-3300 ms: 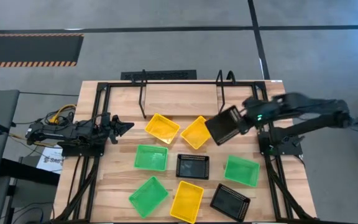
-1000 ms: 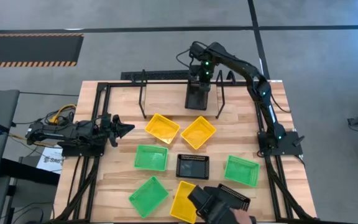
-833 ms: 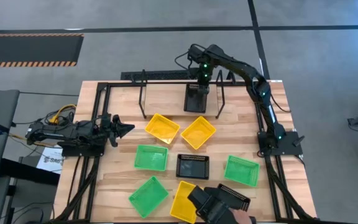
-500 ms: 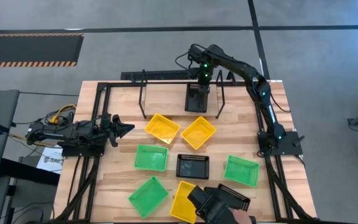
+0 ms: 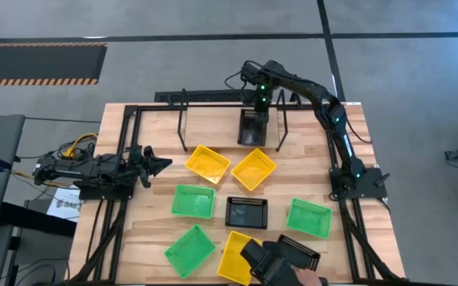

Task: Stack baskets on shelf by color
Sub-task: Put the top black bin on the shelf

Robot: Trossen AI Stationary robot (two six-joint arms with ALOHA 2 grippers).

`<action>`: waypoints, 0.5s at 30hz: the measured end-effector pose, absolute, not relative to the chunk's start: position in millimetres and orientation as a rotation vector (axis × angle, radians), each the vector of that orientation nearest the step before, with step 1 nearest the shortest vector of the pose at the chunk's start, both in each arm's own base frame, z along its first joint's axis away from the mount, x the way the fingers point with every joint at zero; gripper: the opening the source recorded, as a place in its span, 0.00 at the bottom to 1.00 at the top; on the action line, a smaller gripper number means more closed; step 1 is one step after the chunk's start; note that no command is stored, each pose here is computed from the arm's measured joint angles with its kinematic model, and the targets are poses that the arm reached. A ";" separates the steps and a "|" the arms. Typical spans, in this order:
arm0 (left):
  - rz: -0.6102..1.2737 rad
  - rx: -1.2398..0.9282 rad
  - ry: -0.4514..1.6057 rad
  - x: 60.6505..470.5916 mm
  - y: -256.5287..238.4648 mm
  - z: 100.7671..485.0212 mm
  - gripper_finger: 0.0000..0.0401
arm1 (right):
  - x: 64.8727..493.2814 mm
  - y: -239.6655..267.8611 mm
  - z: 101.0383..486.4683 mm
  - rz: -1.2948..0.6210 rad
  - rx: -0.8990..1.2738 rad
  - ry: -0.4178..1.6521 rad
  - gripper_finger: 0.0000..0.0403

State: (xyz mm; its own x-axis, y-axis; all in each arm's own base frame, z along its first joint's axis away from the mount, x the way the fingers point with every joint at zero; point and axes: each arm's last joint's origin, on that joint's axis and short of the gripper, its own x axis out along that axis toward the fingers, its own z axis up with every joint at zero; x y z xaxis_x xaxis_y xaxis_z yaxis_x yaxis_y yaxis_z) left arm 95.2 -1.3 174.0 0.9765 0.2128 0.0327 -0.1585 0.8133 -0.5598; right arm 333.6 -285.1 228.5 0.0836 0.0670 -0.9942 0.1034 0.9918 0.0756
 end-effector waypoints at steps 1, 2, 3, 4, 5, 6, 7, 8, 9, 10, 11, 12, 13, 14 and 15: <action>0.198 -0.589 -0.095 95.2 -1.3 174.0 0.00 | 333.5 -285.3 224.9 -0.033 0.133 1.496 0.01; 0.198 -0.589 -0.095 95.2 -1.3 174.0 0.00 | 333.5 -285.4 222.7 -0.034 0.130 1.497 0.01; 0.198 -0.589 -0.095 95.2 -1.3 174.0 0.00 | 333.3 -285.2 221.2 -0.031 0.131 1.500 0.01; 0.198 -0.589 -0.095 95.2 -1.3 174.0 0.00 | 333.2 -285.2 221.1 -0.030 0.130 1.501 0.01; 0.198 -0.588 -0.095 95.2 -1.3 174.0 0.00 | 333.4 -285.3 221.1 -0.030 0.128 1.499 0.01; 0.198 -0.584 -0.095 95.2 -1.3 174.0 0.00 | 333.8 -285.7 221.3 -0.029 0.121 1.495 0.01; 0.199 -0.581 -0.094 95.2 -1.3 174.0 0.00 | 334.1 -285.9 221.3 -0.029 0.117 1.492 0.01; 0.199 -0.577 -0.094 95.2 -1.3 174.0 0.00 | 334.2 -286.1 221.3 -0.031 0.115 1.491 0.01; 0.199 -0.576 -0.094 95.2 -1.3 174.0 0.00 | 334.1 -286.5 221.3 -0.033 0.115 1.490 0.01; 0.199 -0.576 -0.094 95.2 -1.3 174.0 0.00 | 333.9 -286.8 221.3 -0.034 0.115 1.491 0.01; 0.199 -0.576 -0.094 95.2 -1.3 174.0 0.00 | 333.8 -286.8 221.3 -0.037 0.113 1.493 0.02; 0.199 -0.576 -0.094 95.2 -1.3 174.0 0.00 | 333.8 -287.0 221.3 -0.040 0.108 1.495 0.03; 0.199 -0.576 -0.094 95.2 -1.3 174.0 0.00 | 333.9 -287.1 221.3 -0.039 0.101 1.497 0.05; 0.199 -0.576 -0.094 95.2 -1.3 174.0 0.00 | 334.2 -287.5 221.3 -0.040 0.092 1.497 0.08; 0.199 -0.576 -0.094 95.2 -1.3 174.0 0.00 | 334.5 -287.9 221.3 -0.044 0.086 1.495 0.10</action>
